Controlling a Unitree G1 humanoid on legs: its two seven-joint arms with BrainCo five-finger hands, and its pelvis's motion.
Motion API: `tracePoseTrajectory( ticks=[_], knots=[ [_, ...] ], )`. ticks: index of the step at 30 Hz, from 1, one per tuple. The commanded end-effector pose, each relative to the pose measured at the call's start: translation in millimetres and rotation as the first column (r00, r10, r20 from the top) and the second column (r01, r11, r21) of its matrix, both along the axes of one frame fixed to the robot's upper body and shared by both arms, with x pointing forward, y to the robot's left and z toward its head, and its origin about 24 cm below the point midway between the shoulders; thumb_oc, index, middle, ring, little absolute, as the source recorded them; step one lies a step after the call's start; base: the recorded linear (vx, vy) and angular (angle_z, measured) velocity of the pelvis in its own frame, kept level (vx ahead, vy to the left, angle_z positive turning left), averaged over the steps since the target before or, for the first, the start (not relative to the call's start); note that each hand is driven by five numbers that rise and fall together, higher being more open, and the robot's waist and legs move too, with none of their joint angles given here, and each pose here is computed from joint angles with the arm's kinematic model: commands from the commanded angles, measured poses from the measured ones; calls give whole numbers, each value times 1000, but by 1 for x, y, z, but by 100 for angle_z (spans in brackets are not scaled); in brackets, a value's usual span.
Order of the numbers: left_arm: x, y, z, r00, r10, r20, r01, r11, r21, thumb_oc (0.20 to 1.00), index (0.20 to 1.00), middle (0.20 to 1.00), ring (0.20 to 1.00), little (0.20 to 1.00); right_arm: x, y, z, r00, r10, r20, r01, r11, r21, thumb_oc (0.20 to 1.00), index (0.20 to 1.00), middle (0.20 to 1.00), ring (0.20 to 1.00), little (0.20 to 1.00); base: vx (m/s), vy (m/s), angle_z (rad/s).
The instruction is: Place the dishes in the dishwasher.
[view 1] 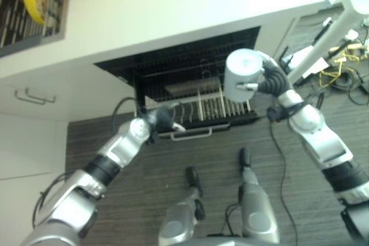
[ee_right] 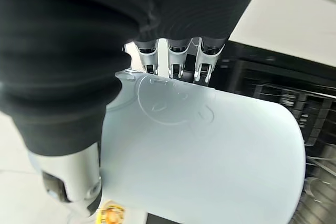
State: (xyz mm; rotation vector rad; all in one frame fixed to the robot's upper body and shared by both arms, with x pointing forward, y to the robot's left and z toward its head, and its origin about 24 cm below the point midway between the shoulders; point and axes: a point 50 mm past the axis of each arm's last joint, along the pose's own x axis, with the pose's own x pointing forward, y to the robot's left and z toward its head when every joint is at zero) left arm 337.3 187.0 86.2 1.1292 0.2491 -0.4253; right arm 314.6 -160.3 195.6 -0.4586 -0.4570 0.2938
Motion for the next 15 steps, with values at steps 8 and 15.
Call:
tracePoseTrajectory(
  ticks=[8, 15],
  knots=[
    [-38, 26, -89, 797, 160, -582, 179, 859, 481, 1000, 1000, 1000, 1000, 1000, -4, 27, 20, 988, 132, 87, -133, 991, 12, 200, 200, 200, 200, 200, 1, -23, -1],
    [-81, 33, -121, 516, 309, -799, 347, 777, 525, 1000, 1000, 1000, 1000, 1000, 7, 30, 13, 989, 138, 53, -139, 990, 24, 200, 200, 200, 200, 200, 12, -28, -5]
  ],
)
